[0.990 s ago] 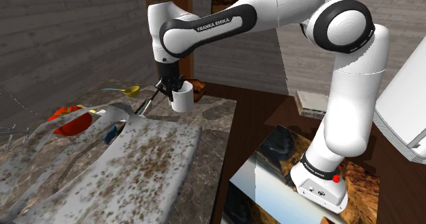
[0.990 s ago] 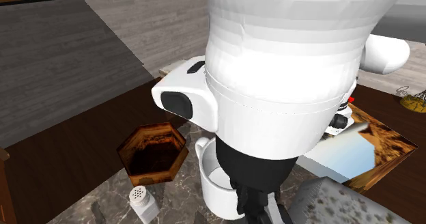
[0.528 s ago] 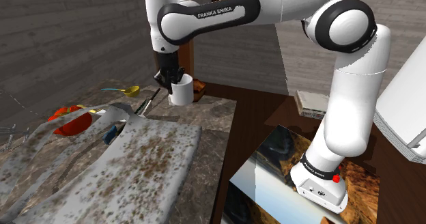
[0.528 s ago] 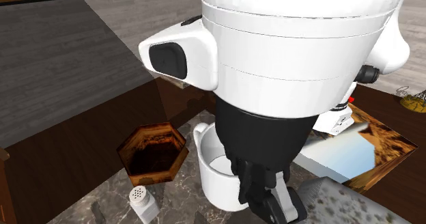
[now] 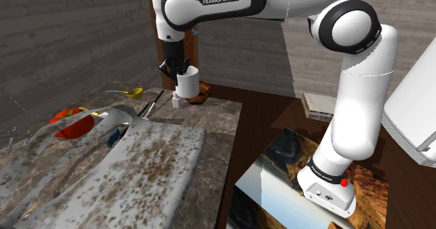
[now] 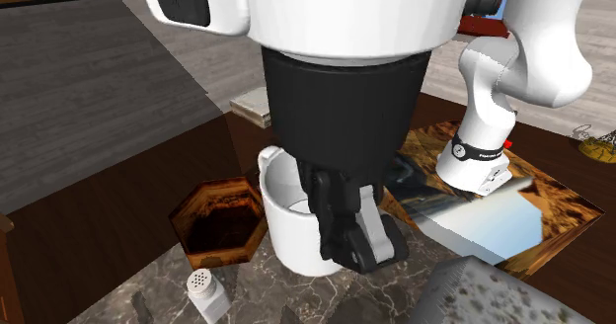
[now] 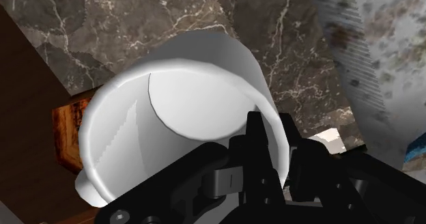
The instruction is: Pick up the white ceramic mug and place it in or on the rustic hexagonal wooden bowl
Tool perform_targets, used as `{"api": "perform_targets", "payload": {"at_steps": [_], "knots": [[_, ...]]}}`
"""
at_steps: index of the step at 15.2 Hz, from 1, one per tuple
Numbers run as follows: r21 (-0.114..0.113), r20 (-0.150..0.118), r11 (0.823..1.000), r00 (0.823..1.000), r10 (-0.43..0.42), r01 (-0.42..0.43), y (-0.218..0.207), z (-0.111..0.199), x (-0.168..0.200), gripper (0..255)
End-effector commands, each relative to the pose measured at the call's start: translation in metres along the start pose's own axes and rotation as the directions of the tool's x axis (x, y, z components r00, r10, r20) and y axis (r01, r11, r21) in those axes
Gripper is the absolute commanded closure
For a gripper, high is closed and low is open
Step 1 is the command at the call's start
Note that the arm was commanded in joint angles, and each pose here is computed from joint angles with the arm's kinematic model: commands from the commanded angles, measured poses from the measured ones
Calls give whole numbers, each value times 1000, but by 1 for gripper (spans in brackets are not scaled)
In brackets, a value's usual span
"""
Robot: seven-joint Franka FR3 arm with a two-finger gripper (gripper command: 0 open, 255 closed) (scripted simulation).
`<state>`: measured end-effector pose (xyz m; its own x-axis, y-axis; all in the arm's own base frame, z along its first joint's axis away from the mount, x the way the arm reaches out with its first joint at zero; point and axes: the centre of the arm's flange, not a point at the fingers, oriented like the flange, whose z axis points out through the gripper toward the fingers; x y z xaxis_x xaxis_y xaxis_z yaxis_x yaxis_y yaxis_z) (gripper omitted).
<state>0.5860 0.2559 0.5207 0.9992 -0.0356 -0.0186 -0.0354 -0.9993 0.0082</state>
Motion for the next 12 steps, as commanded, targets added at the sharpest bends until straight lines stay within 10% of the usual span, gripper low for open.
{"api": "perform_targets", "payload": {"at_steps": [1,12], "knots": [[0,0,1000,1000,-1,1,20,-3,15,255],[0,0,1000,1000,-1,1,133,-19,105,255]]}}
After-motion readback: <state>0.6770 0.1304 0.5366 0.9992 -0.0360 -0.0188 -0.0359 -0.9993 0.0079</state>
